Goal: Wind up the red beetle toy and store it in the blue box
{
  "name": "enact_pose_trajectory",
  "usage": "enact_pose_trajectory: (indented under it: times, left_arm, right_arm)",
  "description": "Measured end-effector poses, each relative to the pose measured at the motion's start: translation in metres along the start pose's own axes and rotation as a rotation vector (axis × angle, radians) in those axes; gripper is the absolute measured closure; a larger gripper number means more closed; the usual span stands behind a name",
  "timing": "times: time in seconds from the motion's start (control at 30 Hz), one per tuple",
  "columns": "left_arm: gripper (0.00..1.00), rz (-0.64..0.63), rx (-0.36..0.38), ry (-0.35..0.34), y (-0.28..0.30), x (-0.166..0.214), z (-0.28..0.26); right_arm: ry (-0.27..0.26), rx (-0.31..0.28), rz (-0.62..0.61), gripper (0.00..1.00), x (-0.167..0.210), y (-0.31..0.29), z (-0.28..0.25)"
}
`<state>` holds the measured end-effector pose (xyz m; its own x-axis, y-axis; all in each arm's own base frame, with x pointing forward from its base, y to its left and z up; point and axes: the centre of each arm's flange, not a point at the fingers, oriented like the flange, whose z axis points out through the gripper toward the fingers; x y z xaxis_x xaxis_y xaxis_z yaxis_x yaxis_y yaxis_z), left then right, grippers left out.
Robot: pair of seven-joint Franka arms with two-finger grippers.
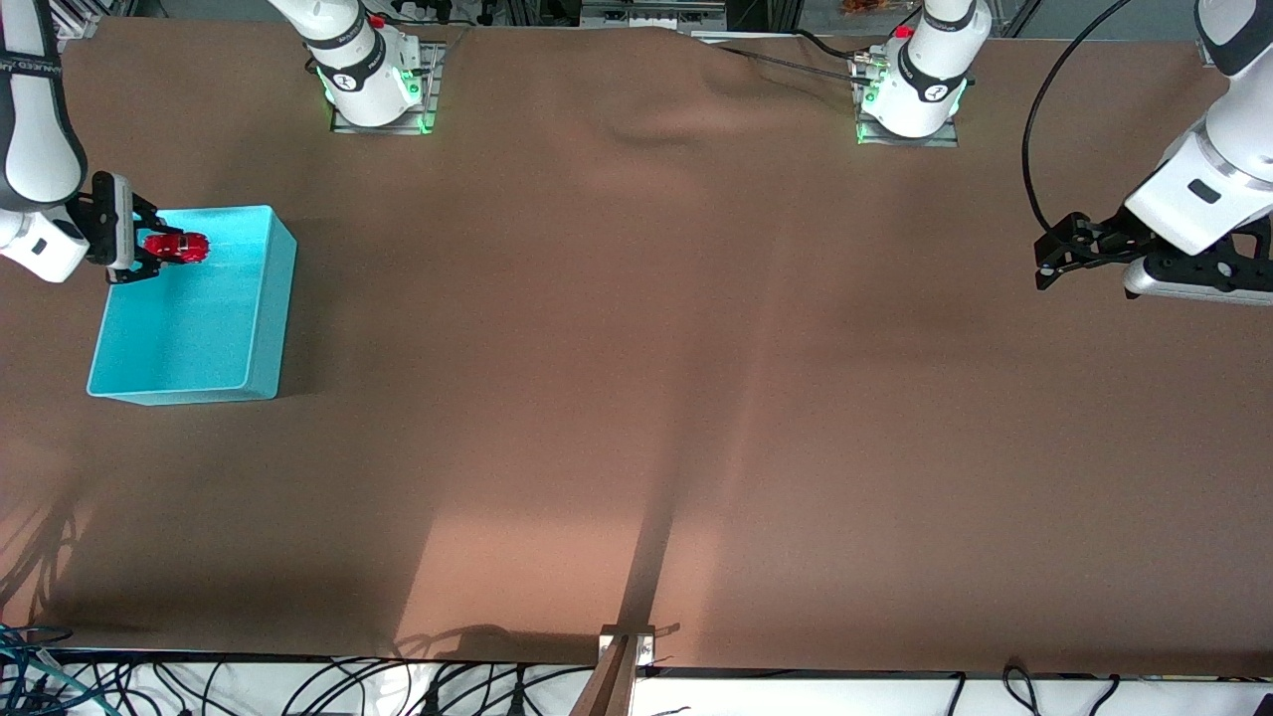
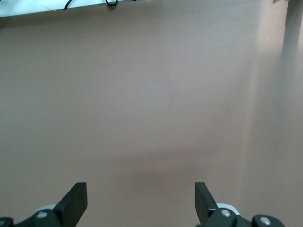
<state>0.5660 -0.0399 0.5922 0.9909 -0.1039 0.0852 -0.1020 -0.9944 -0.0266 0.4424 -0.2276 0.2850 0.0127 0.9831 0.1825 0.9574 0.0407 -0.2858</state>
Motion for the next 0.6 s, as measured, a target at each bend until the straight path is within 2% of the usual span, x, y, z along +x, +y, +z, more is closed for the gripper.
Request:
enact_pose_trajectory:
  times: [0.23, 0.6]
  left_arm:
    - [0.00, 0.000, 0.000, 0.001, 0.000, 0.000, -0.001]
    - [0.00, 0.003, 0.000, -0.001, 0.002, 0.000, 0.000]
  right_arm:
    - [-0.009, -0.004, 0.006, 0.55, -0.002, -0.003, 0.021]
    - [-0.006, 0.038, 0.019, 0.55, -0.008, -0.003, 0.051]
